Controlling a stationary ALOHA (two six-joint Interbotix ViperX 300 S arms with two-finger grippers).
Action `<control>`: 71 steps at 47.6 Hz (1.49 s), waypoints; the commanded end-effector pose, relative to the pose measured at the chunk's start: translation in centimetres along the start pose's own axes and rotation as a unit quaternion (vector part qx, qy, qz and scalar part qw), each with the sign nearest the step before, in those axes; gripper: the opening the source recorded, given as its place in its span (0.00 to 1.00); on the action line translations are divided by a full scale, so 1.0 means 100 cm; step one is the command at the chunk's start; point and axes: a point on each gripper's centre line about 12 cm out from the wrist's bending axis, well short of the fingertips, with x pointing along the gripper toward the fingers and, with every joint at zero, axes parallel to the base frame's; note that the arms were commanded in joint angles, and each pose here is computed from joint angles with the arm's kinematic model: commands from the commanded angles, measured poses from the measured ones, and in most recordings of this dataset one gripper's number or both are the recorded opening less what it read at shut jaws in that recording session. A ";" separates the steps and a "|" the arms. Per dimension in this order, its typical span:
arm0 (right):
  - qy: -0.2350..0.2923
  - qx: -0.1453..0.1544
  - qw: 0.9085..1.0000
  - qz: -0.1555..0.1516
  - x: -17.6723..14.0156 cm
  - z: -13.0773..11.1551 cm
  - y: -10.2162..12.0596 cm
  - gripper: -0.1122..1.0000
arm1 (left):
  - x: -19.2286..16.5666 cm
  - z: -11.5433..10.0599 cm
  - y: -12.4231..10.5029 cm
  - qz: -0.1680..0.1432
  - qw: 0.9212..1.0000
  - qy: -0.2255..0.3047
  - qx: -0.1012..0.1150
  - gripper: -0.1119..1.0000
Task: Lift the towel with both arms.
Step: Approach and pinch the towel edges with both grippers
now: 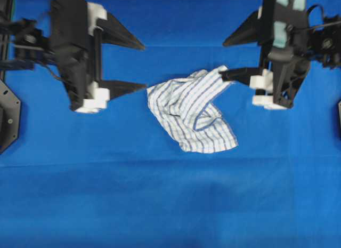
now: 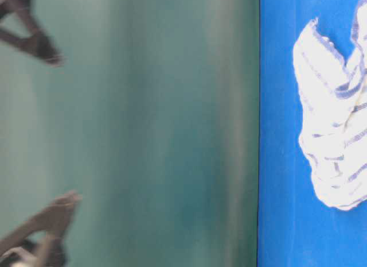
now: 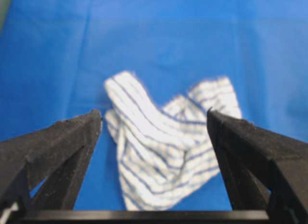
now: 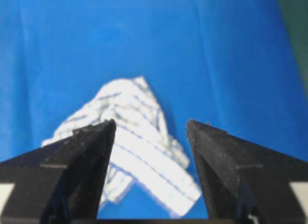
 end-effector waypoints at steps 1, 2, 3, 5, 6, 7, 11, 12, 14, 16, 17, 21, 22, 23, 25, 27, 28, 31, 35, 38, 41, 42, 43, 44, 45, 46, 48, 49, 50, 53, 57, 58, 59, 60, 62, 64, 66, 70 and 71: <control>-0.012 0.009 1.000 0.010 0.005 -0.010 0.005 0.67 | 0.011 -0.007 -0.003 -0.003 1.000 -0.007 0.003 0.91; -0.011 0.011 1.000 0.012 0.007 -0.014 0.006 0.67 | 0.013 -0.010 -0.005 -0.004 1.000 -0.004 0.004 0.91; -0.011 0.014 1.000 0.015 0.010 -0.018 0.007 0.67 | 0.016 -0.013 -0.005 -0.004 1.000 -0.003 0.004 0.91; -0.009 0.017 1.000 0.020 0.017 -0.028 0.010 0.67 | 0.021 -0.020 -0.007 -0.006 1.000 0.002 0.004 0.91; -0.008 0.019 1.000 0.022 0.020 -0.033 0.011 0.67 | 0.024 -0.023 -0.007 -0.007 1.000 0.004 0.004 0.91; -0.006 0.021 0.999 0.024 0.023 -0.037 0.012 0.67 | 0.026 -0.027 -0.008 -0.008 1.000 0.007 0.005 0.91; -0.002 0.025 0.999 0.031 0.032 -0.051 0.016 0.67 | 0.036 -0.041 -0.010 -0.009 1.000 0.017 0.005 0.91; 0.000 0.026 0.999 0.033 0.035 -0.055 0.017 0.67 | 0.038 -0.045 -0.011 -0.009 1.000 0.020 0.005 0.91; 0.003 0.028 0.999 0.038 0.042 -0.063 0.020 0.67 | 0.043 -0.053 -0.011 -0.010 1.000 0.027 0.005 0.91; 0.007 0.028 0.999 0.042 0.048 -0.070 0.023 0.67 | 0.046 -0.061 -0.012 -0.010 0.999 0.033 0.005 0.91; 0.008 0.027 0.999 0.044 0.050 -0.073 0.024 0.67 | 0.049 -0.065 -0.012 -0.010 0.999 0.037 0.006 0.91; 0.024 0.027 0.998 0.050 0.064 -0.086 0.030 0.67 | 0.057 -0.086 -0.014 -0.011 0.999 0.052 0.006 0.91; 0.028 0.027 0.998 0.051 0.067 -0.089 0.031 0.67 | 0.060 -0.091 -0.014 -0.011 0.998 0.056 0.006 0.91; 0.032 0.027 0.998 0.052 0.071 -0.092 0.032 0.67 | 0.061 -0.095 -0.014 -0.011 0.998 0.058 0.006 0.91; 0.041 0.027 0.997 0.054 0.077 -0.097 0.035 0.67 | 0.065 -0.104 -0.015 -0.011 0.998 0.064 0.006 0.91; 0.053 0.028 0.997 0.055 0.084 -0.104 0.038 0.67 | 0.069 -0.113 -0.016 -0.012 0.997 0.070 0.006 0.91; 0.059 0.029 0.996 0.055 0.087 -0.107 0.039 0.67 | 0.071 -0.118 -0.017 -0.012 0.997 0.074 0.006 0.91; 0.075 0.029 0.995 0.055 0.096 -0.114 0.042 0.67 | 0.076 -0.131 -0.017 -0.013 0.996 0.084 0.006 0.91; 0.099 0.026 0.993 0.057 0.111 -0.127 0.048 0.67 | 0.081 -0.144 -0.019 -0.014 0.996 0.093 0.007 0.91; 0.113 0.026 0.991 0.059 0.120 -0.135 0.052 0.67 | 0.087 -0.152 -0.020 -0.014 0.995 0.094 0.007 0.91; 0.126 0.026 0.990 0.061 0.130 -0.144 0.056 0.67 | 0.093 -0.160 -0.021 -0.015 0.995 0.096 0.008 0.91; 0.130 0.027 0.989 0.061 0.133 -0.147 0.057 0.67 | 0.095 -0.163 -0.021 -0.015 0.995 0.096 0.008 0.91; 0.135 0.027 0.989 0.061 0.136 -0.150 0.058 0.67 | 0.097 -0.165 -0.022 -0.015 0.995 0.097 0.008 0.91; 0.137 0.028 0.988 0.062 0.139 -0.153 0.059 0.67 | 0.099 -0.167 -0.022 -0.015 0.995 0.099 0.008 0.91; 0.141 0.030 0.988 0.063 0.144 -0.157 0.060 0.67 | 0.101 -0.169 -0.023 -0.015 0.995 0.099 0.009 0.91; 0.142 0.031 0.987 0.063 0.146 -0.159 0.060 0.67 | 0.103 -0.172 -0.023 -0.016 0.995 0.101 0.009 0.91; 0.146 0.033 0.987 0.064 0.152 -0.164 0.062 0.67 | 0.109 -0.179 -0.024 -0.016 0.994 0.106 0.008 0.91; 0.147 0.034 0.986 0.065 0.154 -0.166 0.062 0.67 | 0.111 -0.180 -0.024 -0.016 0.994 0.105 0.009 0.91; 0.149 0.035 0.986 0.066 0.156 -0.168 0.063 0.67 | 0.113 -0.183 -0.024 -0.016 0.994 0.108 0.009 0.91; 0.152 0.036 0.985 0.067 0.161 -0.172 0.064 0.67 | 0.118 -0.189 -0.025 -0.016 0.993 0.113 0.009 0.91; 0.151 0.037 0.986 0.068 0.163 -0.173 0.065 0.67 | 0.124 -0.195 -0.026 -0.018 0.992 0.122 0.010 0.89; 0.152 0.037 0.985 0.068 0.163 -0.174 0.065 0.67 | 0.125 -0.195 -0.026 -0.018 0.992 0.124 0.010 0.88; 0.151 0.036 0.985 0.068 0.163 -0.174 0.065 0.66 | 0.126 -0.196 -0.026 -0.018 0.992 0.125 0.010 0.87; 0.151 0.036 0.986 0.068 0.163 -0.173 0.065 0.66 | 0.127 -0.196 -0.026 -0.018 0.992 0.127 0.010 0.86; 0.151 0.035 0.986 0.068 0.163 -0.173 0.065 0.65 | 0.127 -0.197 -0.026 -0.018 0.992 0.128 0.010 0.82; 0.151 0.036 0.986 0.068 0.163 -0.173 0.064 0.62 | 0.128 -0.196 -0.026 -0.018 0.991 0.129 0.010 0.75; 0.151 0.035 0.986 0.067 0.163 -0.174 0.063 0.58 | 0.128 -0.196 -0.026 -0.018 0.991 0.129 0.010 0.64; 0.153 0.037 0.985 0.065 0.164 -0.174 0.061 0.38 | 0.127 -0.198 -0.026 -0.019 0.991 0.130 0.010 0.41; 0.153 0.036 0.986 0.065 0.164 -0.174 0.061 0.33 | 0.127 -0.198 -0.026 -0.019 0.991 0.130 0.010 0.36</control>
